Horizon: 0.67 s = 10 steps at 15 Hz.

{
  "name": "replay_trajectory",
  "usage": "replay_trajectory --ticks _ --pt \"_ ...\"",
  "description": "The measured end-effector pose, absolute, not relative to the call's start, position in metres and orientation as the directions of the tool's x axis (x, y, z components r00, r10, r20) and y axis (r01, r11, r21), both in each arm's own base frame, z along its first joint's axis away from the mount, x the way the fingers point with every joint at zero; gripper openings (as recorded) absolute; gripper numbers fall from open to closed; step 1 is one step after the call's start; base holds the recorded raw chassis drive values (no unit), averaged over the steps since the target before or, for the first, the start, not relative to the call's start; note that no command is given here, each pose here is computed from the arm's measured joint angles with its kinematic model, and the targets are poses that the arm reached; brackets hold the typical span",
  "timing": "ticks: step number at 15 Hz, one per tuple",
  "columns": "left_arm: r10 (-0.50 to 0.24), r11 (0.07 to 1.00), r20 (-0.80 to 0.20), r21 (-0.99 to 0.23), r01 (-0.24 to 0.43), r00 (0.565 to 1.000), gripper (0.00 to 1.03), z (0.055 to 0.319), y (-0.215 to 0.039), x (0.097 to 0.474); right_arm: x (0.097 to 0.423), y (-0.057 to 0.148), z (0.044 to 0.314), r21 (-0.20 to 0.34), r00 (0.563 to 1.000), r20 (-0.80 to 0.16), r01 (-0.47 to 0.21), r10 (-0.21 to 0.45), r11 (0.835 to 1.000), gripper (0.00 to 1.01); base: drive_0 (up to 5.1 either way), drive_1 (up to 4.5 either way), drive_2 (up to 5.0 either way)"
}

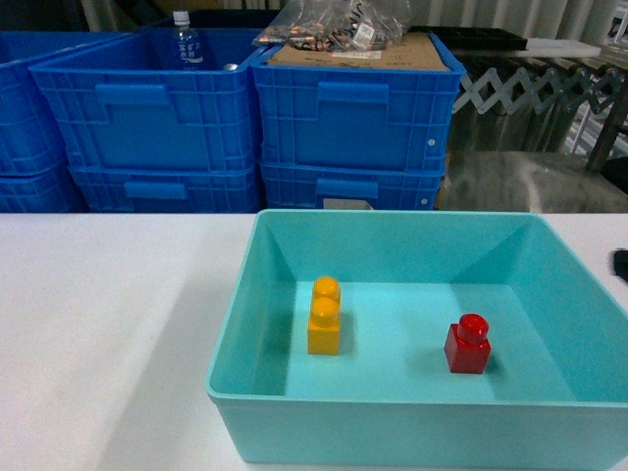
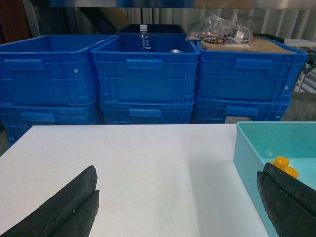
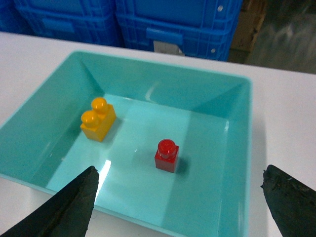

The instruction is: Pick red block from blue box to shelf

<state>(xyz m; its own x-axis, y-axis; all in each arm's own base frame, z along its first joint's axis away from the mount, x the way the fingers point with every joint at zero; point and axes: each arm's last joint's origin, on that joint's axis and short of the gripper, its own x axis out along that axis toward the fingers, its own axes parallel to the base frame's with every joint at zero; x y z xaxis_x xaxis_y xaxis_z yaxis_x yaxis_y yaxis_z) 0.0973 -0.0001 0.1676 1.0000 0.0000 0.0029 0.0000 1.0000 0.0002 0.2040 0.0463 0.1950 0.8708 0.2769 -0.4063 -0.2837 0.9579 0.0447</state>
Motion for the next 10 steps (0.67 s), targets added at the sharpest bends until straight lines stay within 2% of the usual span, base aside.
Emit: replay_trajectory --ticks 2,5,8,10 --pt "0.000 1.000 0.003 0.000 0.000 1.000 0.98 0.168 0.000 0.097 0.241 0.064 0.186 0.041 0.818 -0.503 -0.301 0.280 0.953 0.98 0.0 0.00 0.0" --pt "0.000 1.000 0.003 0.000 0.000 1.000 0.98 0.168 0.000 0.097 0.279 0.084 0.167 0.035 0.746 -0.611 -0.312 0.267 0.950 0.98 0.0 0.00 0.0" --pt "0.000 1.000 0.003 0.000 0.000 1.000 0.98 0.168 0.000 0.097 0.317 0.102 0.149 -0.002 0.710 -0.669 -0.294 0.217 0.956 0.98 0.0 0.00 0.0" --pt "0.000 1.000 0.003 0.000 0.000 1.000 0.98 0.168 0.000 0.097 0.333 0.107 0.135 -0.004 0.679 -0.706 -0.286 0.200 0.958 0.98 0.0 0.00 0.0"
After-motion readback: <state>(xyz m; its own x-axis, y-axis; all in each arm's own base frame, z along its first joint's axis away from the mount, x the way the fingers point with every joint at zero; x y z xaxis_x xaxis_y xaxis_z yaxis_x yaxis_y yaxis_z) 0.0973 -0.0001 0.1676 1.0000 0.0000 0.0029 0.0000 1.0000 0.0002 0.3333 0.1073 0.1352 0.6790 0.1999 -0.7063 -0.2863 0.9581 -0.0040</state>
